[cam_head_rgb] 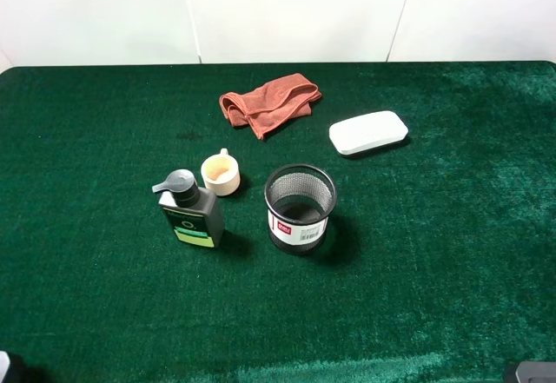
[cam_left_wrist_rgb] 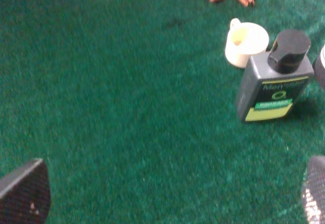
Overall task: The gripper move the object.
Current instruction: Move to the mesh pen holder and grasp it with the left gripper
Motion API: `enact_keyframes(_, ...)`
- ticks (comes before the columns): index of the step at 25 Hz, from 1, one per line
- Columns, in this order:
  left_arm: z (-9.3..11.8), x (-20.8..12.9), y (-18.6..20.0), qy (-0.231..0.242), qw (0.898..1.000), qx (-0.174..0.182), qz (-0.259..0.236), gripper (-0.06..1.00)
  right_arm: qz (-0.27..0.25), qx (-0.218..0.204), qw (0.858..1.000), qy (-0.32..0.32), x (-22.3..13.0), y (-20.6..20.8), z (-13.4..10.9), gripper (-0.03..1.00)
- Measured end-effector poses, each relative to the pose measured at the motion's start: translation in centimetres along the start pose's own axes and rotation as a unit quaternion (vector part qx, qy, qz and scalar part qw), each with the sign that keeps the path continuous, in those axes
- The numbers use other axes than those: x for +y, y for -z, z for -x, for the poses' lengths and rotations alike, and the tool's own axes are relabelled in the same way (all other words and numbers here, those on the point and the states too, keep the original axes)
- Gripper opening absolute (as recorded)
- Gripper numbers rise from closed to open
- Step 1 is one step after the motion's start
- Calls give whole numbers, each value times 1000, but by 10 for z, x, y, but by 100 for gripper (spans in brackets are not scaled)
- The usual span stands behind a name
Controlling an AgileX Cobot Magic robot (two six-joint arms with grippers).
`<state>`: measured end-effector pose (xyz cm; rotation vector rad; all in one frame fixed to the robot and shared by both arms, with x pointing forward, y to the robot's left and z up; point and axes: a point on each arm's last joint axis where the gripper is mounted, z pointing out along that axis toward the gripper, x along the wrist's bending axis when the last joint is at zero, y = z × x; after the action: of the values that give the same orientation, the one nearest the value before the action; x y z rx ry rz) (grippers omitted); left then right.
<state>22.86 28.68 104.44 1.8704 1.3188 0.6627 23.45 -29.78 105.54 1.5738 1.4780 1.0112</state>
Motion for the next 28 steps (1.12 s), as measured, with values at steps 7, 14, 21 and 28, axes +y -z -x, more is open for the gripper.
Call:
enact_keyframes(7,-6,32,-10,-20,999,-4,-42,99,0,0,1000,0,0,0,0,69)
enact_keyframes(14,-16,72,-36,-73,993,-15,-94,99,0,0,1000,0,0,0,0,69)
enact_keyframes(21,-24,113,-75,-109,983,-42,-145,99,0,0,1000,0,0,0,0,69)
enact_keyframes(28,-8,146,-124,-158,966,-100,-181,99,0,0,1000,0,0,0,0,69)
